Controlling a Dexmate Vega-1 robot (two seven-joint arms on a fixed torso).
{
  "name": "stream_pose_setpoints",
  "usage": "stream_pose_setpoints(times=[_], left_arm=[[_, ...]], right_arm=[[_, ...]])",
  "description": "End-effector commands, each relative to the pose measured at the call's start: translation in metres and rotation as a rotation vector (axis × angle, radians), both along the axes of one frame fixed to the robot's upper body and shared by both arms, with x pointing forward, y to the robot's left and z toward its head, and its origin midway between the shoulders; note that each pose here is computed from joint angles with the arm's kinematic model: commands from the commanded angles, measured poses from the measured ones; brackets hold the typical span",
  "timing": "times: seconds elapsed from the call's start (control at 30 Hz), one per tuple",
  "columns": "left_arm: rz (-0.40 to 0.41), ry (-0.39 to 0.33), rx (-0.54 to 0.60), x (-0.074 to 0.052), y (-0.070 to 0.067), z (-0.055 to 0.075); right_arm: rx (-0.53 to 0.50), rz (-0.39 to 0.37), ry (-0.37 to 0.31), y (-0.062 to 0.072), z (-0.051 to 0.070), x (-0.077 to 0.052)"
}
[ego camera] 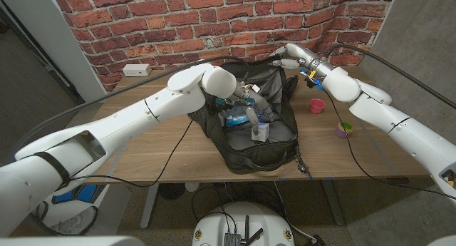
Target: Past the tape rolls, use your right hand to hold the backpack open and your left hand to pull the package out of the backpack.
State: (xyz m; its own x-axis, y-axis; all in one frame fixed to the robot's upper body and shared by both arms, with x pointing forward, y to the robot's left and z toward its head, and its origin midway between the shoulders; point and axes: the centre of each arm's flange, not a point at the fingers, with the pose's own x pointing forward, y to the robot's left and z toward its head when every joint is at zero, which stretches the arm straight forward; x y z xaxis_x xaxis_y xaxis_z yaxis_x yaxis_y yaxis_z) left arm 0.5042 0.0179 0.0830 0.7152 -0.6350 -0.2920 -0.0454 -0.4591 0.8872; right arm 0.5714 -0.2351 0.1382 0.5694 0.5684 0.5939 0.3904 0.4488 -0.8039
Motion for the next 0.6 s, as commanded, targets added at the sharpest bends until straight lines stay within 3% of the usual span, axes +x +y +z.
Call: stream_pose_setpoints(times=[0.03,0.6], left_arm=[[0.005,0.02,-0.003,0.0117,-0.0008,-0.0175],[0.032,-0.007,-0.007,0.01,0.003,-0.0237]], right_arm=[[0.002,0.001,-0.003,-0.0017,-0.0016,-0.0035],[0.001,0.002,-0.007,-0.0013,-0.0044,-0.0084]])
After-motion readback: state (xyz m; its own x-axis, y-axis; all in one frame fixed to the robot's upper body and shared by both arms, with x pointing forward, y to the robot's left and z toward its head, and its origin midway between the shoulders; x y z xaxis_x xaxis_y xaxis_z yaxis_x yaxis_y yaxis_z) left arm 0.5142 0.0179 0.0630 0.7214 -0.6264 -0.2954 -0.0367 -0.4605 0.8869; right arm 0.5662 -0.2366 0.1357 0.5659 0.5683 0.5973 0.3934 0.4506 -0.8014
